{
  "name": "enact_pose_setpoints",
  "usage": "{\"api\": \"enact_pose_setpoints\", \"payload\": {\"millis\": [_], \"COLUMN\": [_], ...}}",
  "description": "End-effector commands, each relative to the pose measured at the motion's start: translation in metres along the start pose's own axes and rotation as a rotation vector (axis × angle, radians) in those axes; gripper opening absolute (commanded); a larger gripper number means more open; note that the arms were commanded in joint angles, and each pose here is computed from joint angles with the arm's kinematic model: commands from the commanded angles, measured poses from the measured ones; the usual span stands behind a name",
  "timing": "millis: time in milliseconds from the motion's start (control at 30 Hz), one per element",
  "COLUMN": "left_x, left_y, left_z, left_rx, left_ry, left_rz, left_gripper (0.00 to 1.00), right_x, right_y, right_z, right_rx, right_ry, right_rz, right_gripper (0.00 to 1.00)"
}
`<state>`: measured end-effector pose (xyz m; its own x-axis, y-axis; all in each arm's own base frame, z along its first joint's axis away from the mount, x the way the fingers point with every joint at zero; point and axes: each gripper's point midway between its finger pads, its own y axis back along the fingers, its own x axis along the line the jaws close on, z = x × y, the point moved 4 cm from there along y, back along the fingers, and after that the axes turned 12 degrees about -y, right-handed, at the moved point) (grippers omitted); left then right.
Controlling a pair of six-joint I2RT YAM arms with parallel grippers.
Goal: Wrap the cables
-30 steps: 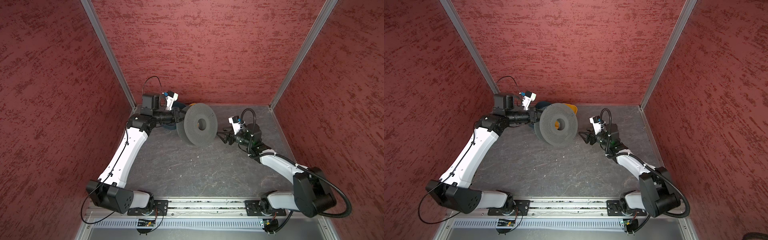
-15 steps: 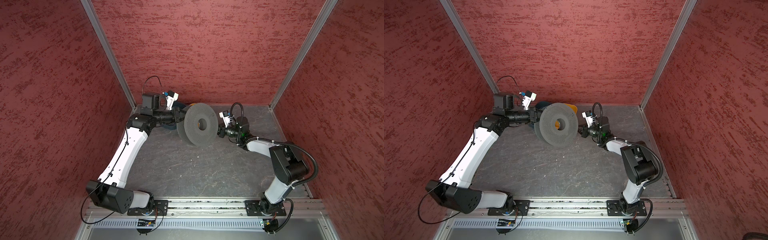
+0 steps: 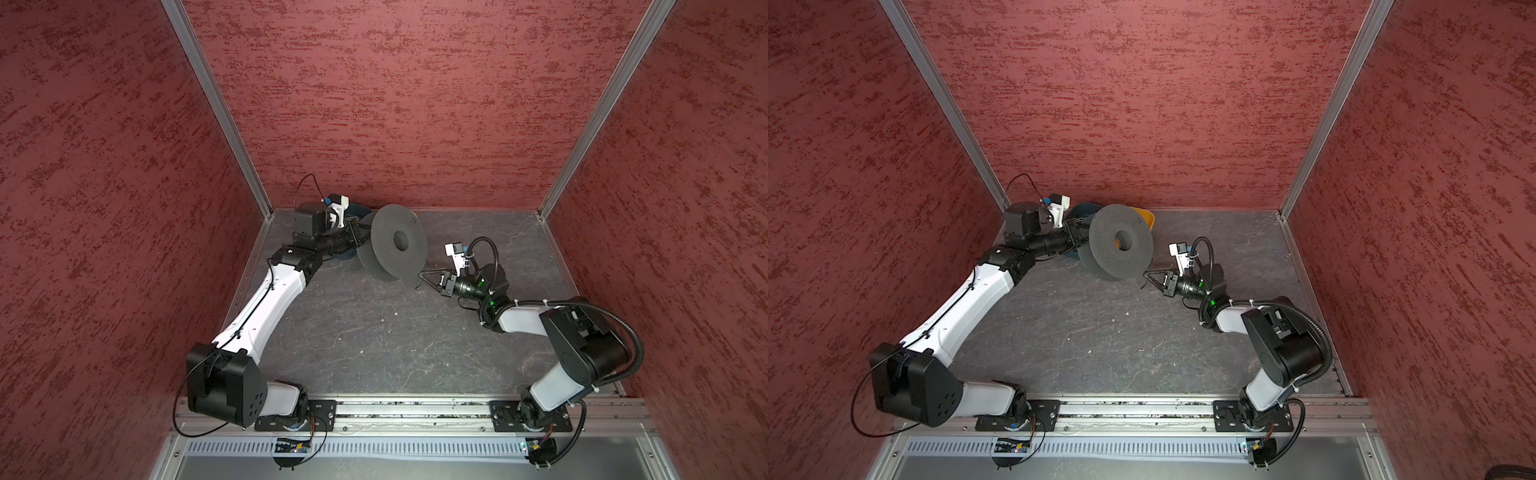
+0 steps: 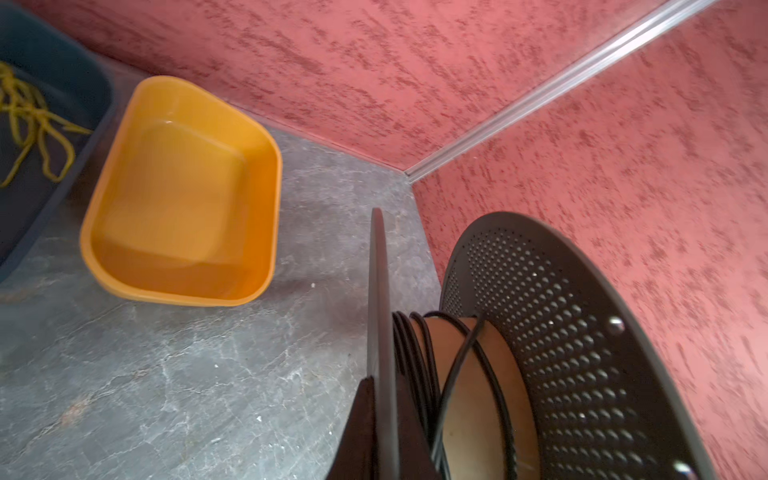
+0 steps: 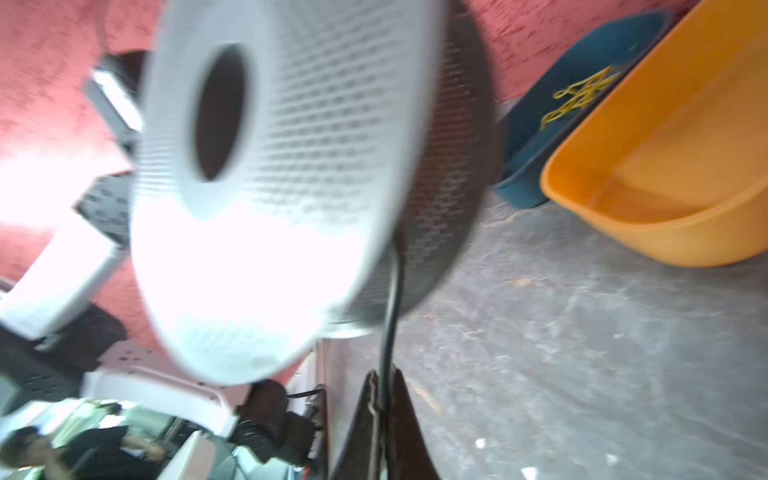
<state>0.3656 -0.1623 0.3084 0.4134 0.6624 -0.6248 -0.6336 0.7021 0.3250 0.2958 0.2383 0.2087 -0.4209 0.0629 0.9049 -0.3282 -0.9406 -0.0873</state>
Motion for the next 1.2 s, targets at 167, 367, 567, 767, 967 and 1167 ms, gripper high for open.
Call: {"api": "enact_pose_setpoints", "payload": {"millis": [167,367,567,767,967,1167], "left_x": [-0.035,-0.052,-0.057,-0.056,-0.061,-0.052], "left_y": [-0.021,-0.037,-0.047,-0.062,-0.079,-0.077], "left_z": [0.035,0.017,-0.009,-0.026,-0.041,-0.041], "left_rx": [-0.308,-0.327,-0.355,-0.366,-0.320,-0.314], "left_ry": [-0.011,-0.028,0.046,0.112,0.232,0.291], "left_rz": [-0.216,-0.299,-0.377,-0.404,-0.483,-0.465], "left_gripper": [0.00,0.00,0.00,0.00,0.00,0.00], "right_x": [0.041,0.043,0.032,0.058,0.051,0.036], "right_y": [-0.013,-0.007,0.008,-0.004,-0.007,-0.002], "right_z": [-0.003,0.009,0.020,0.027,0.034,0.029], "right_rx": [-0.101,-0.261,-0.434,-0.446,-0.504,-0.522], "right_ry": [-0.138,-0.137,-0.212,-0.175,-0.180,-0.150], "right_rz": [0.238,0.227,0.186,0.264,0.246,0.185], "right_gripper": [0.00,0.00,0.00,0.00,0.00,0.08]}}
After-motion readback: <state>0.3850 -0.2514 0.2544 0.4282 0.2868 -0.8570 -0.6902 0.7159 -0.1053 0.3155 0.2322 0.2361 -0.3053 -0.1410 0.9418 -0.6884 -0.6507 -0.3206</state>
